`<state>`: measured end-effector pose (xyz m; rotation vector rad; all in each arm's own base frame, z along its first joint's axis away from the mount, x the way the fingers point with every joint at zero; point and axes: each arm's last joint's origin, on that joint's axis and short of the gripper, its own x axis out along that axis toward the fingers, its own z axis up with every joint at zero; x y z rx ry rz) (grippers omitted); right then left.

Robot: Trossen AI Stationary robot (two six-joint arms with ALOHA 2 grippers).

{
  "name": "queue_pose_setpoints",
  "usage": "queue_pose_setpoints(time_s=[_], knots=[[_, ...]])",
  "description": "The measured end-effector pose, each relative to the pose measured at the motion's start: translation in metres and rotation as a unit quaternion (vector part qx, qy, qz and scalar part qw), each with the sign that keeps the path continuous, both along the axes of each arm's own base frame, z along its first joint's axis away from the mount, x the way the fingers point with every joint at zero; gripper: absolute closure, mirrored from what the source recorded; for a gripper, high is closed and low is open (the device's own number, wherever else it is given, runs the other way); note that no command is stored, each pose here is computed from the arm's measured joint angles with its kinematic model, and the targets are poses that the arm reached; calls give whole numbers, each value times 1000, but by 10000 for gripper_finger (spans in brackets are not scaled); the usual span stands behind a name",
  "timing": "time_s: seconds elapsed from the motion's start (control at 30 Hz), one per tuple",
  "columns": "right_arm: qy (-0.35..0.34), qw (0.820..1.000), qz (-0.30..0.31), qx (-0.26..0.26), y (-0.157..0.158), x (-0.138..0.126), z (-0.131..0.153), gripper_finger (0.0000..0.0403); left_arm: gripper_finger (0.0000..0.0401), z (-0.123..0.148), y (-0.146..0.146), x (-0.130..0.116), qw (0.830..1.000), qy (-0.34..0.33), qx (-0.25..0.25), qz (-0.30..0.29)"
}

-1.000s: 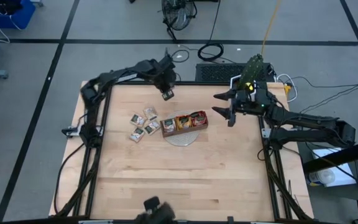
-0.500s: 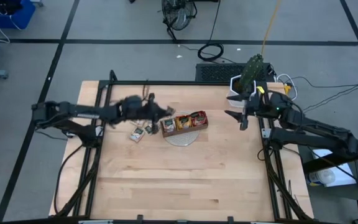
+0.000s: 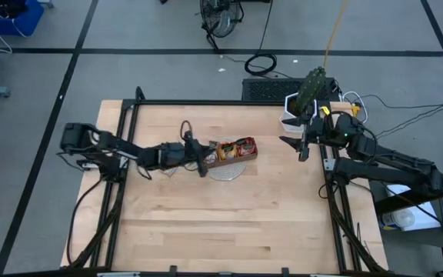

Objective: Pick & Place Tea
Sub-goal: Put the tan gold tea bag into the left section of the wood organizer

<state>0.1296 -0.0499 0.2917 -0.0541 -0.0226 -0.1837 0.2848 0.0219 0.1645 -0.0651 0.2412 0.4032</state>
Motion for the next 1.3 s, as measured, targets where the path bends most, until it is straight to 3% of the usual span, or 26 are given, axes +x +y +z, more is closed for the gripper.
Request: queue_pose_setpoints(time_s=[0.27, 0.5, 0.63, 1.1, 1.3], knots=[[-3, 1000, 1, 13, 0, 0, 0, 142, 390, -19, -4, 29, 994, 76, -19, 72], [-5, 1000, 0, 0, 0, 0, 1, 142, 390, -21, -20, 27, 988, 101, 9, 119], [-5, 1000, 0, -2, 0, 0, 1, 142, 390, -25, -19, 25, 985, 108, -12, 137], [-5, 1000, 0, -1, 0, 0, 1, 142, 385, -27, -15, 25, 985, 112, -47, 120], [-5, 1000, 1, -2, 0, 0, 1, 142, 336, -27, -16, 25, 986, 111, -58, 114]])
